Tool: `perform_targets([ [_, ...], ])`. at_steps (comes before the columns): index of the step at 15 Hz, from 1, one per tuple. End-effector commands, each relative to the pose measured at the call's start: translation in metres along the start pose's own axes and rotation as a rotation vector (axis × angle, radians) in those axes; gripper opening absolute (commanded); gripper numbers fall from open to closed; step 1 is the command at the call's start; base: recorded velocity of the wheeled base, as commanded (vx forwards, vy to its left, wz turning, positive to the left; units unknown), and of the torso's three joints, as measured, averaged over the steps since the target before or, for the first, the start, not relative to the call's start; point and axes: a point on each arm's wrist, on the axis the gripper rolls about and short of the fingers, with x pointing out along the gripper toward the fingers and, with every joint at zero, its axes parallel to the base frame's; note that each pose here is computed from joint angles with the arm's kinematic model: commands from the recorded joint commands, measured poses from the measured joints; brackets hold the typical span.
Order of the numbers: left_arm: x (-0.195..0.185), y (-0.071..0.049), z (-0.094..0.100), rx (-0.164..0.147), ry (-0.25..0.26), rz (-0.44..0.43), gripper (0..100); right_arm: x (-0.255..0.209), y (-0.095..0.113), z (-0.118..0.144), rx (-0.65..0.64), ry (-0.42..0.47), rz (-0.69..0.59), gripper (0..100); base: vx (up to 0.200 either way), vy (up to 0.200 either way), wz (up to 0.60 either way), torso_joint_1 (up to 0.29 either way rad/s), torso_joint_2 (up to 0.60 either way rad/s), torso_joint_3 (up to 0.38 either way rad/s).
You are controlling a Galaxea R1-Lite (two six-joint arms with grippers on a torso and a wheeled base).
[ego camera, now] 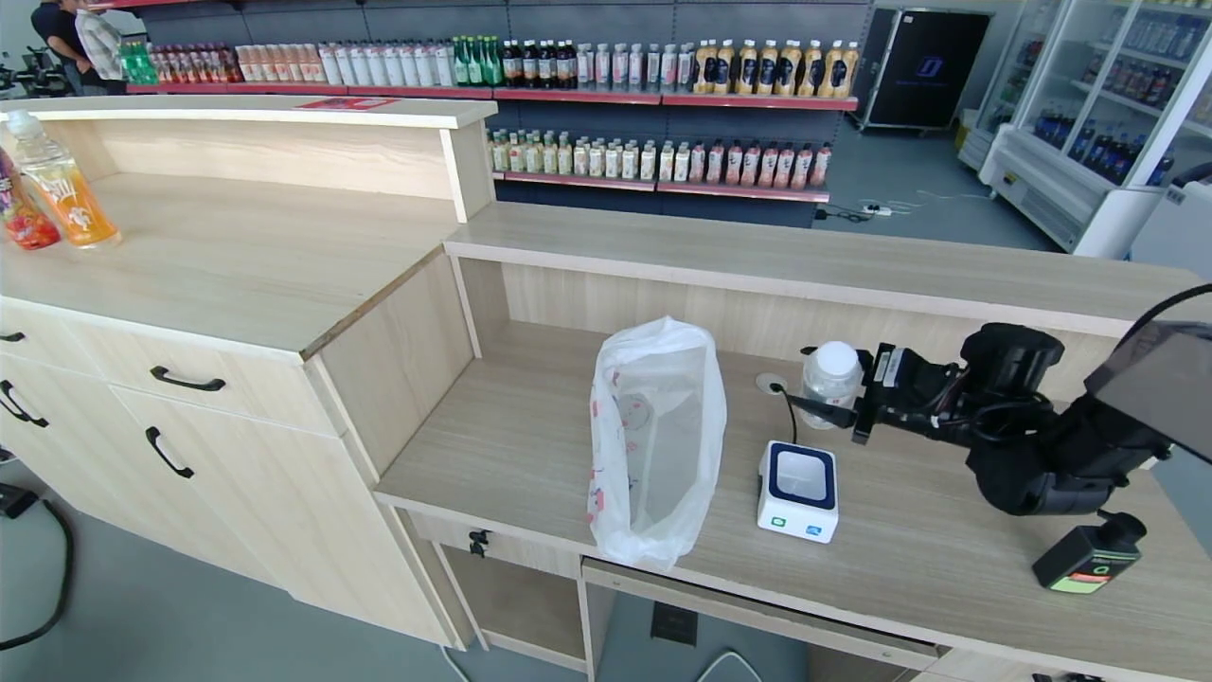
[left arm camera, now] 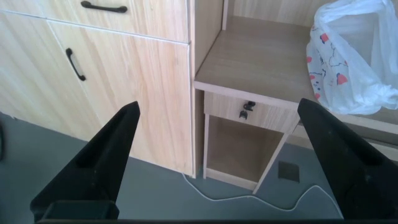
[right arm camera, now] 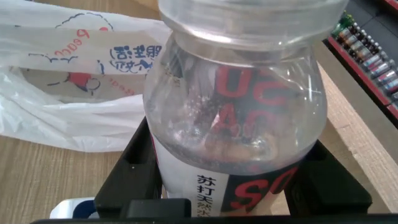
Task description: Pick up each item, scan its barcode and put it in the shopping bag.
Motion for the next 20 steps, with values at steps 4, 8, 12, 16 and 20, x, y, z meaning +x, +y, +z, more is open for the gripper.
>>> perform_targets([
  [4,0.0,0.0,0.0,-0.002,0.0,0.001,100,-0.155,-0.029,0.177,0.464,0.277,-0.344,0,0.0,0.0,0.0,0.0,0.0,0.0],
  [8,0.0,0.0,0.0,0.0,0.0,0.001,100,-0.169,-0.011,0.199,0.724,0.481,-0.883,0,0.0,0.0,0.0,0.0,0.0,0.0],
  [12,0.0,0.0,0.0,0.0,0.0,0.001,100,-0.168,0.004,0.214,0.53,0.64,-1.063,0,0.0,0.0,0.0,0.0,0.0,0.0],
  [16,0.0,0.0,0.0,-0.002,0.0,0.001,100,-0.166,-0.002,0.214,0.5,0.607,-1.078,0,0.0,0.0,0.3,0.0,0.0,0.001],
  [20,0.0,0.0,0.0,-0.002,0.0,0.001,100,-0.144,-0.011,0.213,0.492,0.543,-1.015,0,0.0,0.0,0.6,0.0,0.01,0.001],
])
